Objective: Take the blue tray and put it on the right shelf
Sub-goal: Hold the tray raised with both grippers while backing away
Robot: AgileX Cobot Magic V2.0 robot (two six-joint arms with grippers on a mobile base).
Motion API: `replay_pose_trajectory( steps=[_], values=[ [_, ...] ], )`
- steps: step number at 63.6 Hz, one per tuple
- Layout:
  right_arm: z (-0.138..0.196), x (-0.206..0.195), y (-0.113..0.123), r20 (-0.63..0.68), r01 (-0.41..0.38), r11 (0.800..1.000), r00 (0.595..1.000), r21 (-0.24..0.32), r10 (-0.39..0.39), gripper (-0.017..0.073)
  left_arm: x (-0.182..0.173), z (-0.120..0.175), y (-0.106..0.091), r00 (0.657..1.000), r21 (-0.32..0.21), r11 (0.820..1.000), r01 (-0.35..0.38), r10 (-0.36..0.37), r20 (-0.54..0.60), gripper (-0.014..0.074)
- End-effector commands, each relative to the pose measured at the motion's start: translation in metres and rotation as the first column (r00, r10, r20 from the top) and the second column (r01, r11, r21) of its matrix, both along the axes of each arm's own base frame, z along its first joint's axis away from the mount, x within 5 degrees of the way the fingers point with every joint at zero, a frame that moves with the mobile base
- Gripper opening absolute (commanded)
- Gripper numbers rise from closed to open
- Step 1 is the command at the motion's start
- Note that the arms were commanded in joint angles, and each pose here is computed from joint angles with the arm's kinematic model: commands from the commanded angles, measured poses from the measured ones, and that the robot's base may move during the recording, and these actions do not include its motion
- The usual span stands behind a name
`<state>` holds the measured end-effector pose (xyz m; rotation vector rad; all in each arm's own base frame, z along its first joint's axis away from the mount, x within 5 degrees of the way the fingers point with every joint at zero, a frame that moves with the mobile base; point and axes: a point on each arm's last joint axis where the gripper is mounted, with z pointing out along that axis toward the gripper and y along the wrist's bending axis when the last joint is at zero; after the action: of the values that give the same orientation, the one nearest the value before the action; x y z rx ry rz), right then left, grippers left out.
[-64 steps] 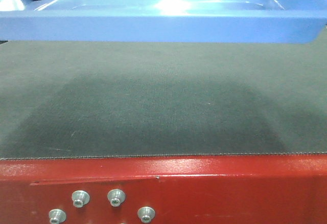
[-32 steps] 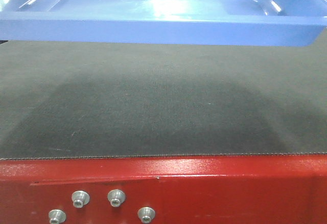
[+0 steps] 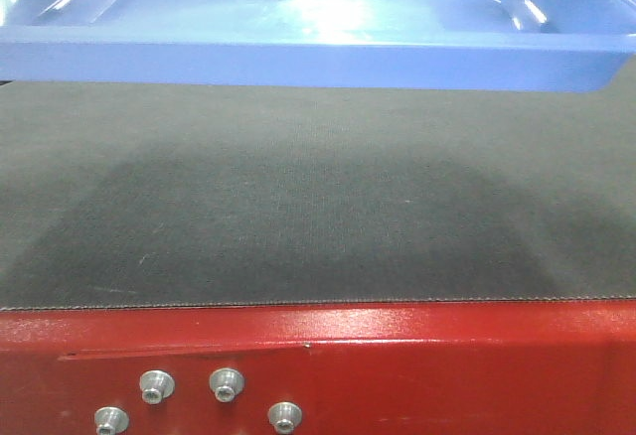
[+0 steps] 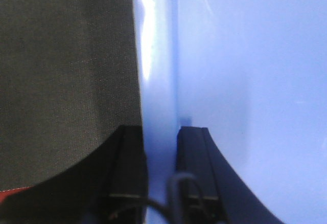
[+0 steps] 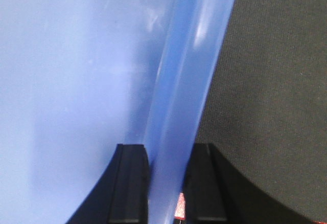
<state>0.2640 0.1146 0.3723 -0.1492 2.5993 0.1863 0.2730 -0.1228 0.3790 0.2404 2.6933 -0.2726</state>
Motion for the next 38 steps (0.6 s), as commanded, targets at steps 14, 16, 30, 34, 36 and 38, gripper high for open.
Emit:
replay_pose_trajectory(
  steps=[14,16,30,34,36,38],
  values=[
    [0.0226,-0.0047,-0.0083,0.132,-0.021,0.999,0.991,-0.033,0.025,0.0057,-0.0171,0.0143,0.0094,1.0,0.068,0.997,0.026,-0.025,-0.017,-0.0048],
    [0.0226,-0.0047,-0.0083,0.132,-0.021,0.999,0.991,-0.033,0.025,0.0057,-0.0171,0.0143,0.0094,1.0,0.068,0.997,0.026,-0.025,-0.017,-0.0048],
    [0.022,-0.004,-0.008,0.131,-0.021,0.999,0.991,-0.034,0.025,0.0057,-0.0171,0.0143,0.0094,1.0,0.068,0.997,0.026,-0.025,-0.017,-0.0048],
    [0.0207,-0.0028,-0.0074,0.127,-0.021,0.999,0.992,-0.035,0.026,0.0057,-0.0171,0.0143,0.0094,1.0,0.068,0.997,0.026,-0.025,-0.017,-0.0048],
    [0.0203,-0.0025,-0.0073,0.126,-0.021,0.999,0.992,-0.036,0.026,0.0057,-0.0171,0.0143,0.0094,1.0,0.068,0.997,0.026,-0.025,-0.017,-0.0048],
    [0.0192,-0.0015,-0.0068,0.122,-0.021,0.999,0.992,-0.037,0.026,0.0057,-0.0171,0.0143,0.0094,1.0,0.068,0.997,0.026,-0.025,-0.017,-0.0048]
  ],
)
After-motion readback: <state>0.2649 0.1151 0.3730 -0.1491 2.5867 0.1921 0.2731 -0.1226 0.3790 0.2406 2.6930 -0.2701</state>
